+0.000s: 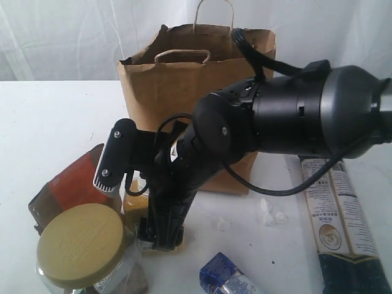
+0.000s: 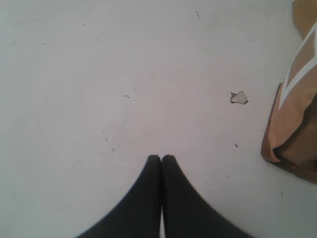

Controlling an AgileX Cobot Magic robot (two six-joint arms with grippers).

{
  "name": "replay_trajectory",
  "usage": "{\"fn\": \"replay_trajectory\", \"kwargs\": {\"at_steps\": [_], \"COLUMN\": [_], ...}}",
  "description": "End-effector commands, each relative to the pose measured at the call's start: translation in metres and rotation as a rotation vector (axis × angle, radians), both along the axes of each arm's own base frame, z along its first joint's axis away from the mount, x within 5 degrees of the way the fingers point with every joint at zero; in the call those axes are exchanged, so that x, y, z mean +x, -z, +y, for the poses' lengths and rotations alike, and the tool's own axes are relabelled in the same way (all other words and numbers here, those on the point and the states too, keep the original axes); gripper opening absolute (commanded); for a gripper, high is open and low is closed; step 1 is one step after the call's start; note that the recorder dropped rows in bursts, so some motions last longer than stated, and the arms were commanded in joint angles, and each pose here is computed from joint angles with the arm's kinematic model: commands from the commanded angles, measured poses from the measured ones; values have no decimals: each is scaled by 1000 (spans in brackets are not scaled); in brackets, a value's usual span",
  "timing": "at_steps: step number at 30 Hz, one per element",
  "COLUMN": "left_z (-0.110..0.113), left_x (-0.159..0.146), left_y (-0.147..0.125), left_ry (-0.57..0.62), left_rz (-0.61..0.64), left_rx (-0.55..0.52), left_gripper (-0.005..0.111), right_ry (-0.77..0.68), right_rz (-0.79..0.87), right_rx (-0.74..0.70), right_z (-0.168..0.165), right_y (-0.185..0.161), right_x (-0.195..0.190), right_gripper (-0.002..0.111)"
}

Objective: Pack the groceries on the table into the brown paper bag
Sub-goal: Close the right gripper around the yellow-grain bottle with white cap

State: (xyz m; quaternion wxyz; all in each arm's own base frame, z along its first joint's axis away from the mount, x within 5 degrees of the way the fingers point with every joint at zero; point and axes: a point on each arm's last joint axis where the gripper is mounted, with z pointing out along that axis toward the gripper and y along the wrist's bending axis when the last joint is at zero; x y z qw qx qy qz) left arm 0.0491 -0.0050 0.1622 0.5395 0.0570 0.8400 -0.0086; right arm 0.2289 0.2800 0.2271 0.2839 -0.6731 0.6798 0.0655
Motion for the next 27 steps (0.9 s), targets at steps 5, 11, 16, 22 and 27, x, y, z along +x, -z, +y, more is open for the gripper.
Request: {"fn": "replay_trajectory", "kwargs": {"at_steps": [5, 11, 16, 22, 27], "left_z": [0, 0, 0, 0, 0], "left_x": [0, 0, 0, 0, 0], "left_y": [2, 2, 2, 2, 2], "left_ry": [3, 3, 3, 3, 3], "left_rz": [5, 5, 5, 5, 5], "left_rx": [-6, -6, -6, -6, -6], "left_gripper": [0, 0, 0, 0, 0], "right_ry": [31, 98, 100, 101, 127], "right_rz": [21, 116, 125, 128, 140], "right_rx": [-19, -53, -61, -63, -55], "right_z": [-2, -7, -7, -7, -7], "right_y": [4, 8, 8, 8, 8], "right_x": [3, -2, -2, -3, -3], "right_gripper": [96, 78, 54, 37, 26]}}
